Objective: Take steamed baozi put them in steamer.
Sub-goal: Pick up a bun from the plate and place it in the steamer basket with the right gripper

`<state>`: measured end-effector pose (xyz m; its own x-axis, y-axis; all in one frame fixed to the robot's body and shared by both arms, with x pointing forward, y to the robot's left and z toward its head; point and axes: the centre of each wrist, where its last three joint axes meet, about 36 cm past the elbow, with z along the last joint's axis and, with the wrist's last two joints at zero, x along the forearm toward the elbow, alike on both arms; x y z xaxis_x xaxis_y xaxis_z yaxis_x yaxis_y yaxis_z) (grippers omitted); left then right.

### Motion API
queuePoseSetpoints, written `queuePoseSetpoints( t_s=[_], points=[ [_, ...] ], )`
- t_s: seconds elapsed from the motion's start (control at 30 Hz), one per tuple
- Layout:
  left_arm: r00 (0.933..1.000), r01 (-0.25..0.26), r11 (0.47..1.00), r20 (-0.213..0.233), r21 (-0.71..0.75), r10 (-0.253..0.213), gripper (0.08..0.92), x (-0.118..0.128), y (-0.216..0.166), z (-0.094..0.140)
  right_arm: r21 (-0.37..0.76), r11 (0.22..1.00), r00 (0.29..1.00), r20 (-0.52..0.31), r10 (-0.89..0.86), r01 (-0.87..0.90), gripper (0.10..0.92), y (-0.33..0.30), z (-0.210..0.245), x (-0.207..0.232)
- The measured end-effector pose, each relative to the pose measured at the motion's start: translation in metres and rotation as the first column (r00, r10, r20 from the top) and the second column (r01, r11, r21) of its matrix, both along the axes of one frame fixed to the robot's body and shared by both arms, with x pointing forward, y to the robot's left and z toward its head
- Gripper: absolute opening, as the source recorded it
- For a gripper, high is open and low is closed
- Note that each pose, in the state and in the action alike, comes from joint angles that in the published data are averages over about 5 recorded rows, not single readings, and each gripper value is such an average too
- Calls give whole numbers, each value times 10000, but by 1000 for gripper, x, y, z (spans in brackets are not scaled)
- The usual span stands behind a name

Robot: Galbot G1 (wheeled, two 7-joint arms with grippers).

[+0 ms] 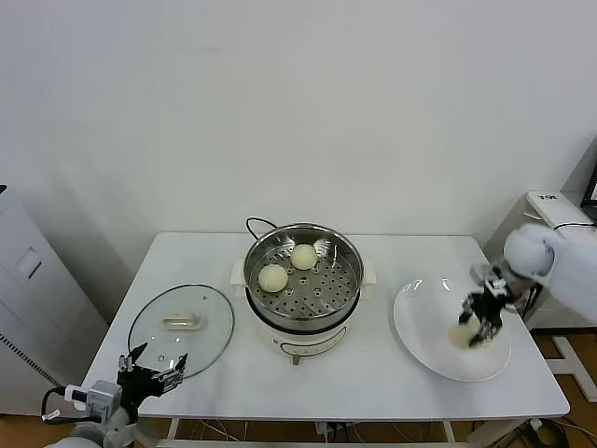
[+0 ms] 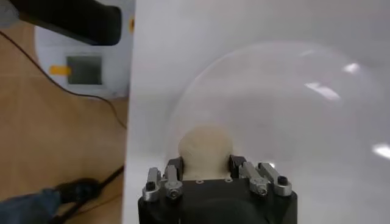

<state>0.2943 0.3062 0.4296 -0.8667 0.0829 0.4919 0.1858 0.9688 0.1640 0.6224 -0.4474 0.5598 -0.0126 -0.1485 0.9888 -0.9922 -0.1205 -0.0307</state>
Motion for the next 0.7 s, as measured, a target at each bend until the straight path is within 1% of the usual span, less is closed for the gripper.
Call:
queuePoseSetpoints(
  t_s=[0.2,0.4,0.57,0.7],
  points=[
    [10000,43,10000,-26,77,-43,823,1,1,-1,456,9929,9850,1388,1028,-1101,475,32,61,25],
    [10000,77,9999,-64,123,-77,823,2,2,-2,840,9587,9366,2519,2434,-2717,475,78,107,50],
    [9999,119,9998,-108,178,-117,823,4,2,-4,914,9059,8763,3100,3688,-4136,475,123,131,68],
    [9999,146,9996,-89,233,-144,823,6,3,-3,802,8395,8079,3343,4853,-5374,475,164,142,81]
  ],
)
